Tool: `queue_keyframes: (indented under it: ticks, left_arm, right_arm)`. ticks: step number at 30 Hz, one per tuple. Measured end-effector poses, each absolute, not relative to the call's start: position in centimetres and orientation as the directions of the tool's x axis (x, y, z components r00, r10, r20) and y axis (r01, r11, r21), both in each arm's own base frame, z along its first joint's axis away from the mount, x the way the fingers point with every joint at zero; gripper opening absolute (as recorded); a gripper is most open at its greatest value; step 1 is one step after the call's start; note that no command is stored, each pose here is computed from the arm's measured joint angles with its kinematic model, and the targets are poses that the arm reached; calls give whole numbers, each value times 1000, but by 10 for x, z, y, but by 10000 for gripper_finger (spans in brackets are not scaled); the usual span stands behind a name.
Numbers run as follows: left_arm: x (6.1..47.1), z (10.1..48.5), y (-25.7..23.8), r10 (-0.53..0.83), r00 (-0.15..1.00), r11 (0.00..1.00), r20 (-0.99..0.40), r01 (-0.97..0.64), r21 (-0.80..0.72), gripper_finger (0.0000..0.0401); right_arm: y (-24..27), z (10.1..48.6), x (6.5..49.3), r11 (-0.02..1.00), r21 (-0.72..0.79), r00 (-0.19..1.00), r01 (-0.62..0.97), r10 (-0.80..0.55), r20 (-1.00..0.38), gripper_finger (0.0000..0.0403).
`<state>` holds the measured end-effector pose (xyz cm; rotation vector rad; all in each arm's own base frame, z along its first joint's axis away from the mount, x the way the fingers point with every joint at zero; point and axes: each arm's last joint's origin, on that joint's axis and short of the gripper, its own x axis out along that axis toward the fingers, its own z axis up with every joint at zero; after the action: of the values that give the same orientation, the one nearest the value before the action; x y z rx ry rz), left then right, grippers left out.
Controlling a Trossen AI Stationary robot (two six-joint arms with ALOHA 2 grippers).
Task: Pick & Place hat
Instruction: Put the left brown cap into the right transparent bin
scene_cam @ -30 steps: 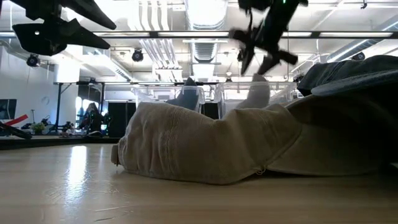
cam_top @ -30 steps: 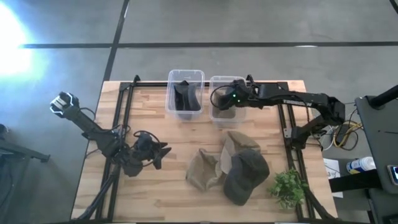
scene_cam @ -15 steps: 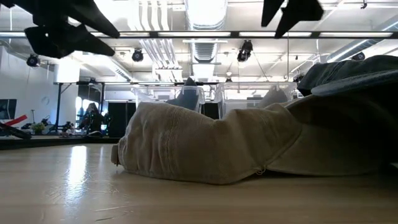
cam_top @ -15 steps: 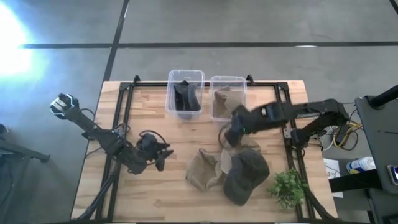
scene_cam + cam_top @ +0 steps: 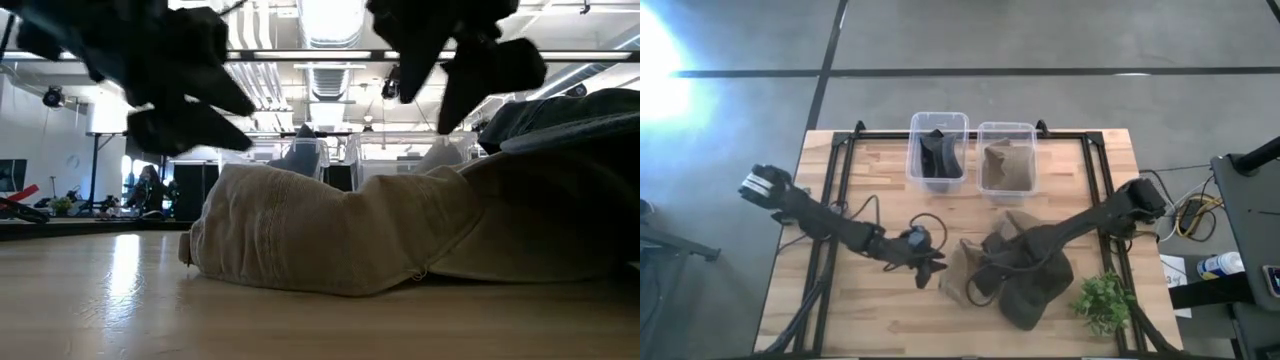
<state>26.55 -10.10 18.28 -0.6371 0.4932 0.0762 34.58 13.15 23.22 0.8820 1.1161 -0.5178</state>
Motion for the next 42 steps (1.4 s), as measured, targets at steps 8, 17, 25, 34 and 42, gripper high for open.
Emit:
queue_keyframes:
  ticks: [8, 17, 25, 34, 42]
  left_arm:
    - [308, 149, -109, -174, 819, 797, -546, -209, -566, 172]
    - [283, 105, -109, -105, 464, 856, -880, -408, -318, 172]
    - [224, 140, -101, 58, 382, 832, -922, -529, -166, 172]
    - [203, 200, -89, 168, 645, 715, -746, -600, -358, 172]
    - [213, 190, -82, 249, 649, 730, -718, -613, -301, 172]
  right_arm:
    - [131, 209, 348, 546, 291, 339, 785, 14, -941, 215]
    - [124, 209, 334, 482, 205, 259, 852, -47, -965, 214]
    - [118, 215, 322, 471, 146, 202, 870, -72, -977, 215]
    - [113, 222, 343, 439, 385, 422, 812, 14, -906, 215]
    - [87, 201, 363, 334, 588, 653, 737, -123, -748, 215]
